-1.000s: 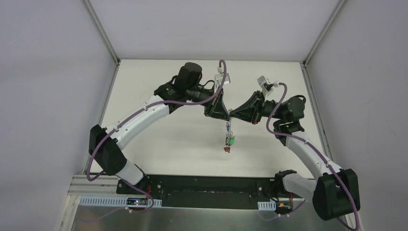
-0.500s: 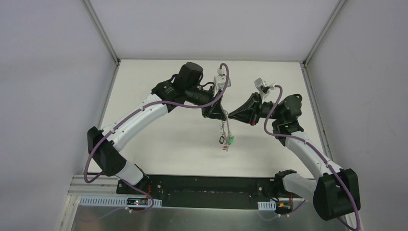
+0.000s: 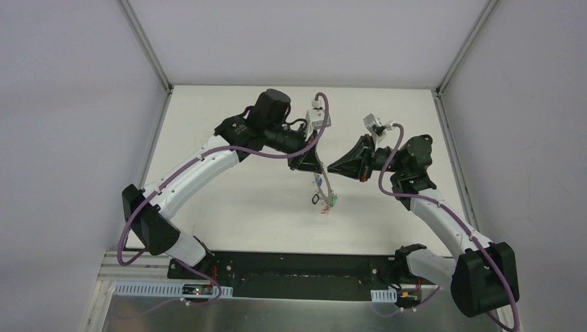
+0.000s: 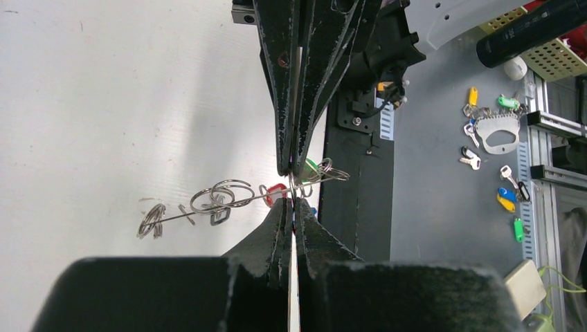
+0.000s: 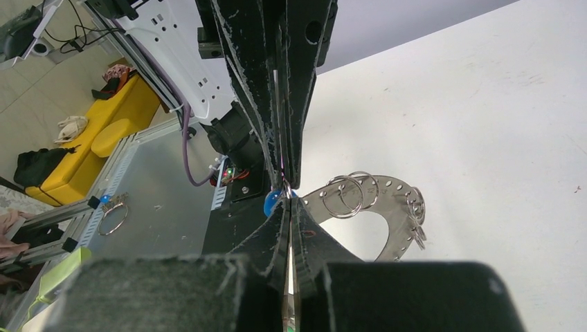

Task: Put the keys on the keyring

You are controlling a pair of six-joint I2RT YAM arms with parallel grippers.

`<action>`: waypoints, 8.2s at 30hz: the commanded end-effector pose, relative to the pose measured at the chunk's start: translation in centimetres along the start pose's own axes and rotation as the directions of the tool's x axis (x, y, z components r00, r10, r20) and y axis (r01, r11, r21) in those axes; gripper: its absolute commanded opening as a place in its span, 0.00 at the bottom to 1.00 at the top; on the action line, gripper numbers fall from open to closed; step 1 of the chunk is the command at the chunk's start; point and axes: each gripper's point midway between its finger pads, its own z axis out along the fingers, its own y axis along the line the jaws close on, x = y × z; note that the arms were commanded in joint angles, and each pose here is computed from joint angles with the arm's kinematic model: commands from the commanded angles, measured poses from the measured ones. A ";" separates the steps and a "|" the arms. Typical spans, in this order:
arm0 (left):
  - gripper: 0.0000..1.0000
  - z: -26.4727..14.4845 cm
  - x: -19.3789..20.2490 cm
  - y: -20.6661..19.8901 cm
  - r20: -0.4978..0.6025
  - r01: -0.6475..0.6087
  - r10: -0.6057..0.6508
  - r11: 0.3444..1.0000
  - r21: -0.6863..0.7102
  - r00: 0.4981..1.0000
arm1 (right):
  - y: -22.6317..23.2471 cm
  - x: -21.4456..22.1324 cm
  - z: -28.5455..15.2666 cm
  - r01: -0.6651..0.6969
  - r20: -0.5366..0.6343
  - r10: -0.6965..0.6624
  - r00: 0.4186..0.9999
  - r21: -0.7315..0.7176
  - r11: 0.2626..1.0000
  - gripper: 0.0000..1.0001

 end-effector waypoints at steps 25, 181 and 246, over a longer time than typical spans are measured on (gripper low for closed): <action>0.00 -0.4 -0.2 -2.2 -0.044 -0.081 0.083 0.996 0.044 0.996 | 1.9 -0.1 0.5 0.070 -0.047 -0.074 0.996 -0.093 0.993 0.21; 0.37 0.9 -1.1 -2.7 0.052 -0.055 0.047 0.985 0.162 0.998 | 1.7 -1.8 0.2 0.063 0.005 -0.063 0.998 -0.047 0.997 0.00; 0.00 0.2 0.8 -1.8 -0.073 -0.118 0.121 0.992 0.049 0.990 | 0.2 0.2 -0.7 0.108 -0.066 -0.110 0.992 -0.022 0.994 0.27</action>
